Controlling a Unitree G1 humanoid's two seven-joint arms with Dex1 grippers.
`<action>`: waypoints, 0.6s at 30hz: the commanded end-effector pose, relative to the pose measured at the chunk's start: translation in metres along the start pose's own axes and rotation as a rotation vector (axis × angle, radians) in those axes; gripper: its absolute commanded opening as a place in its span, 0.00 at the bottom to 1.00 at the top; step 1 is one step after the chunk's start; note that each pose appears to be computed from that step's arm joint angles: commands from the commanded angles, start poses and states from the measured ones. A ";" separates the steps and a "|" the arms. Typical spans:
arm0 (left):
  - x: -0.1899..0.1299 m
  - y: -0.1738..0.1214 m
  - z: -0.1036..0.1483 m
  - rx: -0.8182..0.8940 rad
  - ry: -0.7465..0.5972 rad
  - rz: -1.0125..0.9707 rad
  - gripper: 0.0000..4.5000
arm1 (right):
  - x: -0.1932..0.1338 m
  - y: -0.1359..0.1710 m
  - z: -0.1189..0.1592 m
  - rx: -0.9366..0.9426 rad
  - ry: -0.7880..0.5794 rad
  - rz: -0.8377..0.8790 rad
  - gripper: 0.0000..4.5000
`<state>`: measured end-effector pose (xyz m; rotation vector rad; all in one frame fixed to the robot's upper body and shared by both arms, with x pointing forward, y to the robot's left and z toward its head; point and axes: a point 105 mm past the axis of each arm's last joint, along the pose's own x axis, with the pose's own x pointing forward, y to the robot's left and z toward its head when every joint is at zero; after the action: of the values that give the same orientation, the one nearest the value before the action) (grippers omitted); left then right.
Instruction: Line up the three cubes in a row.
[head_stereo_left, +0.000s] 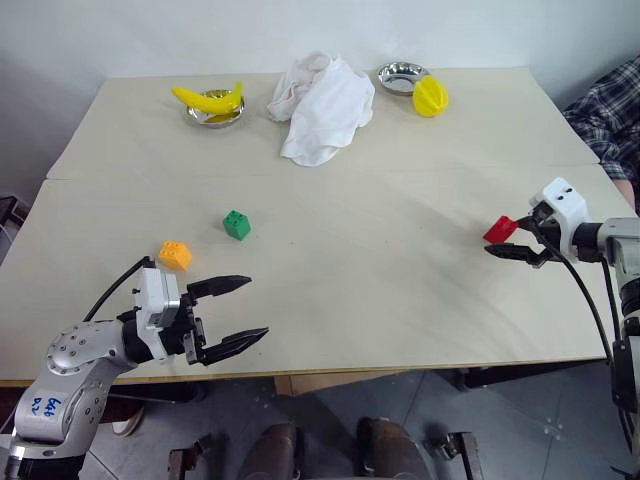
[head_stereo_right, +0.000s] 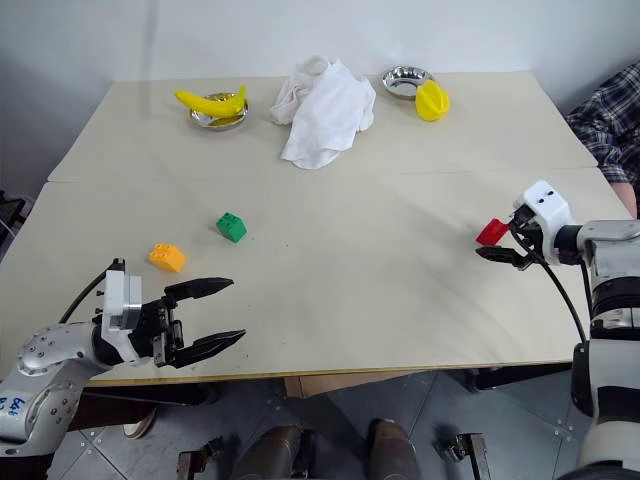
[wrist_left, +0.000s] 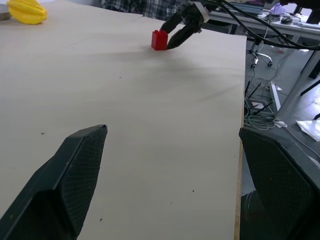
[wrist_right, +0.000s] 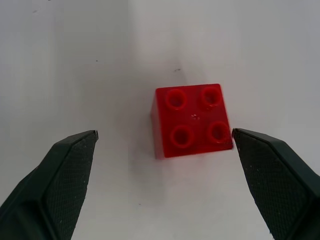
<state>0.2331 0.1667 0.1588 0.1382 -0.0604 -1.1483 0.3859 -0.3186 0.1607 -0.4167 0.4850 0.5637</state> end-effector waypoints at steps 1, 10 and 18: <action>0.001 -0.004 0.008 0.050 -0.015 -0.008 1.00 | 0.000 -0.003 0.016 -0.046 -0.047 -0.009 0.80; 0.002 -0.006 0.008 0.052 -0.014 -0.011 1.00 | 0.004 -0.005 0.015 -0.056 -0.065 -0.033 0.33; -0.009 -0.004 0.001 0.044 0.006 -0.007 1.00 | 0.003 0.049 0.059 -0.294 -0.214 0.389 0.33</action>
<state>0.2275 0.1684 0.1537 0.1413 -0.0569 -1.1576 0.3816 -0.2658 0.1729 -0.4675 0.3534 0.9372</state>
